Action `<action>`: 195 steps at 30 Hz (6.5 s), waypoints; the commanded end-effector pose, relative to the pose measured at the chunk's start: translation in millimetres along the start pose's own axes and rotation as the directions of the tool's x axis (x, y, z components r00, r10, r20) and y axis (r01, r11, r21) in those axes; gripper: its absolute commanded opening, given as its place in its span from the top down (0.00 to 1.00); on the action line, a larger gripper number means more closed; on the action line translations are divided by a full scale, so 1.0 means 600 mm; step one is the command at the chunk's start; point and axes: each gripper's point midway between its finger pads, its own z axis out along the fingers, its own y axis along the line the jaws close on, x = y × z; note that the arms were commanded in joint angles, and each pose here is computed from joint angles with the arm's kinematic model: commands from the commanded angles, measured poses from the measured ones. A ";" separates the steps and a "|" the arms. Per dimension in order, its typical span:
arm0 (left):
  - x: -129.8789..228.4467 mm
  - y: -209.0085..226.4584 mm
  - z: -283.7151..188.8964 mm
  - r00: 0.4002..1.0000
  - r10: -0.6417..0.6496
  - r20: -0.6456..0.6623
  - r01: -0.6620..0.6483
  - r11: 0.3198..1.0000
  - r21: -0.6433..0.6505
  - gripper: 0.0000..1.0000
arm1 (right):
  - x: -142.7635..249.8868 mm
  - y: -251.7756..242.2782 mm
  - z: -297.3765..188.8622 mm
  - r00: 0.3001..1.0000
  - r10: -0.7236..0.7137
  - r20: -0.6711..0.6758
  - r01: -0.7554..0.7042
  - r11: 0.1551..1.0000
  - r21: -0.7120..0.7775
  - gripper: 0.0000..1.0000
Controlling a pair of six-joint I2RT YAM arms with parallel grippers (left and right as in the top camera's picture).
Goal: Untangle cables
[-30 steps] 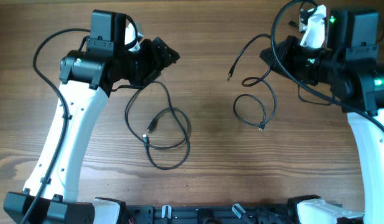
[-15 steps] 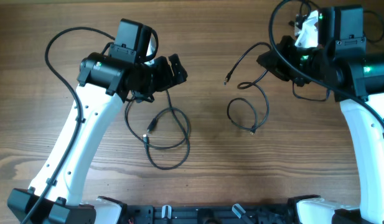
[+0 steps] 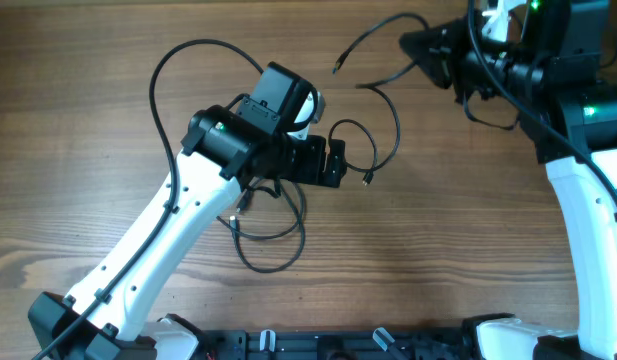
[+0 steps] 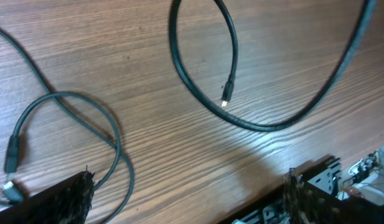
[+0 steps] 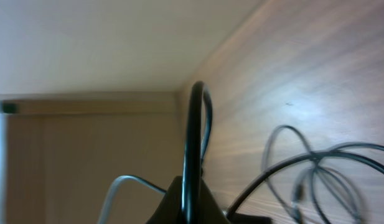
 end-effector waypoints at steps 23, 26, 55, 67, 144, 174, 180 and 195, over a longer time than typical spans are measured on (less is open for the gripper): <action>0.011 0.021 0.062 0.963 -0.254 -0.089 0.248 0.966 -0.070 0.04 | 0.036 -0.007 -0.002 0.986 0.129 -0.104 -0.128 0.992 0.018 0.96; 0.017 0.023 0.061 0.944 -0.317 -0.096 0.309 0.947 -0.085 0.00 | 0.039 -0.012 -0.002 0.984 0.140 -0.109 -0.137 0.990 0.032 0.96; -0.039 0.114 0.089 0.934 -0.328 0.140 0.356 0.874 -0.331 0.85 | -0.056 -0.130 -0.047 0.986 0.014 0.166 -0.066 0.949 0.307 0.96; -0.079 0.152 0.071 0.881 -0.362 0.305 0.460 0.809 -0.367 0.93 | -0.106 -0.306 -0.207 0.880 -0.203 0.429 -0.259 0.552 0.792 0.96; -0.070 0.171 0.071 0.827 -0.508 0.239 0.561 0.776 -0.290 0.00 | -0.081 -0.385 -0.099 0.891 0.023 0.453 -0.358 0.649 0.672 0.96; -0.070 0.171 0.071 0.827 -0.508 0.239 0.561 0.776 -0.290 0.00 | -0.067 -0.382 -0.017 0.932 0.035 0.362 -0.285 0.689 0.666 0.96; -0.070 0.171 0.071 0.827 -0.508 0.239 0.561 0.776 -0.290 0.00 | -0.055 -0.372 -0.003 0.952 0.055 0.300 -0.245 0.721 0.648 0.96; -0.082 0.154 0.076 0.829 -0.503 0.244 0.554 0.795 -0.246 0.00 | -0.065 -0.373 -0.006 0.969 -0.057 0.240 -0.127 0.716 0.686 0.96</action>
